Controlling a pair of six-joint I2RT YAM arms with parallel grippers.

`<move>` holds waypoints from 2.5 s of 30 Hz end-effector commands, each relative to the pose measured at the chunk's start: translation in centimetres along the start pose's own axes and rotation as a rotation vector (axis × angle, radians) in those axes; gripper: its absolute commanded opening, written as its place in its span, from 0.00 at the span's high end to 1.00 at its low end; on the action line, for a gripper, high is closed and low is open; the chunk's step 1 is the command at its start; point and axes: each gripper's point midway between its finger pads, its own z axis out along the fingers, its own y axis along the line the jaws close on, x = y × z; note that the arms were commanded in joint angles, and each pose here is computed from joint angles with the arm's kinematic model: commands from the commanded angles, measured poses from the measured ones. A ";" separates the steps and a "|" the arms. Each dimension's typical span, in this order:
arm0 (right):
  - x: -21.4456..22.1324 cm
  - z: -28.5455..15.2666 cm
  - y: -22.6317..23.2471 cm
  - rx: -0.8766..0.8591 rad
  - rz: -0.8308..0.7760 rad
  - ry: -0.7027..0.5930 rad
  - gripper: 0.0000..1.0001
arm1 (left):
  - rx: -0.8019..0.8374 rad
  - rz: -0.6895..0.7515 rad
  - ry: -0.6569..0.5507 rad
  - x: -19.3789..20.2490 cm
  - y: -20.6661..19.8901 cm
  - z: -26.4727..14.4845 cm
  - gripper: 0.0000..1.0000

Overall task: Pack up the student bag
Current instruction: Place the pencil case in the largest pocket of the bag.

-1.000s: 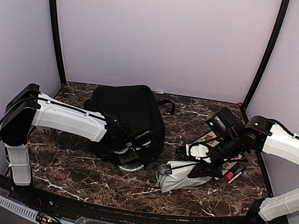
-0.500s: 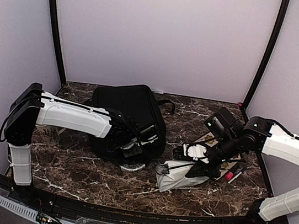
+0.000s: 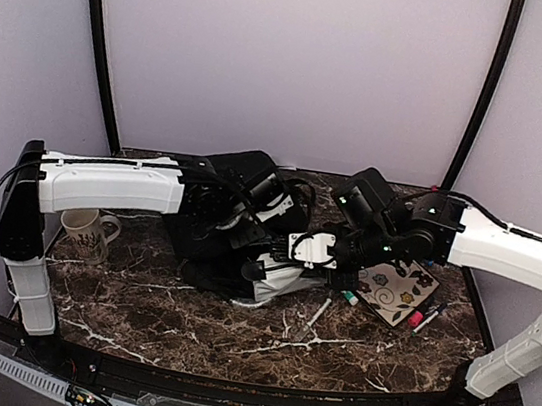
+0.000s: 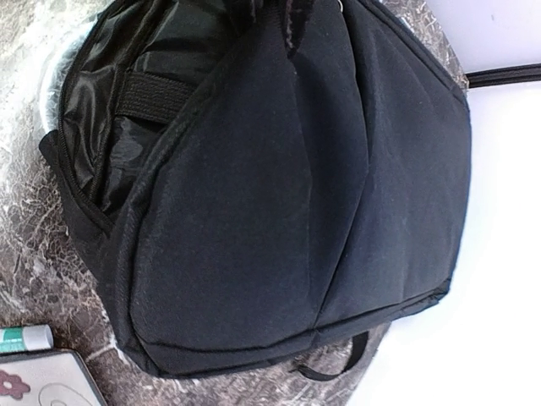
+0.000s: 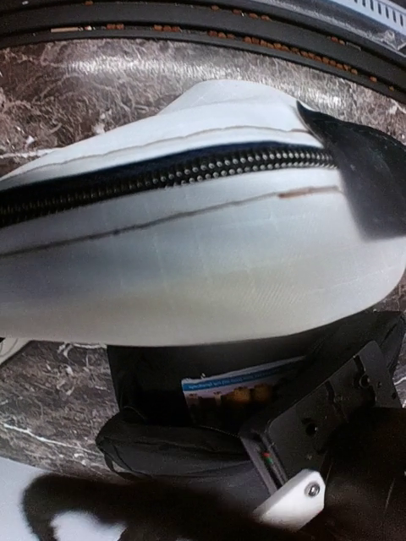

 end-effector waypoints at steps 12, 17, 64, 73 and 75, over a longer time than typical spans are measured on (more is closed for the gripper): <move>-6.6 7.9 -10.1 0.426 -0.179 -0.066 0.94 | -0.026 -0.113 -0.270 -6.3 7.3 -9.6 1.00; -6.5 10.3 -11.9 0.547 -0.229 -0.047 0.97 | -0.012 -0.124 -0.301 -6.5 7.7 -10.9 1.00; -4.0 17.1 -10.2 0.740 -0.526 -0.057 0.41 | 0.131 -0.156 -0.320 -4.9 5.1 -11.6 1.00; -5.4 14.0 -2.7 0.569 -0.460 -0.109 0.38 | 0.158 -0.164 -0.290 -3.7 3.8 -9.9 1.00; -6.2 13.1 -0.7 0.479 -0.412 -0.131 0.38 | 0.173 -0.167 -0.285 -3.5 3.2 -9.3 1.00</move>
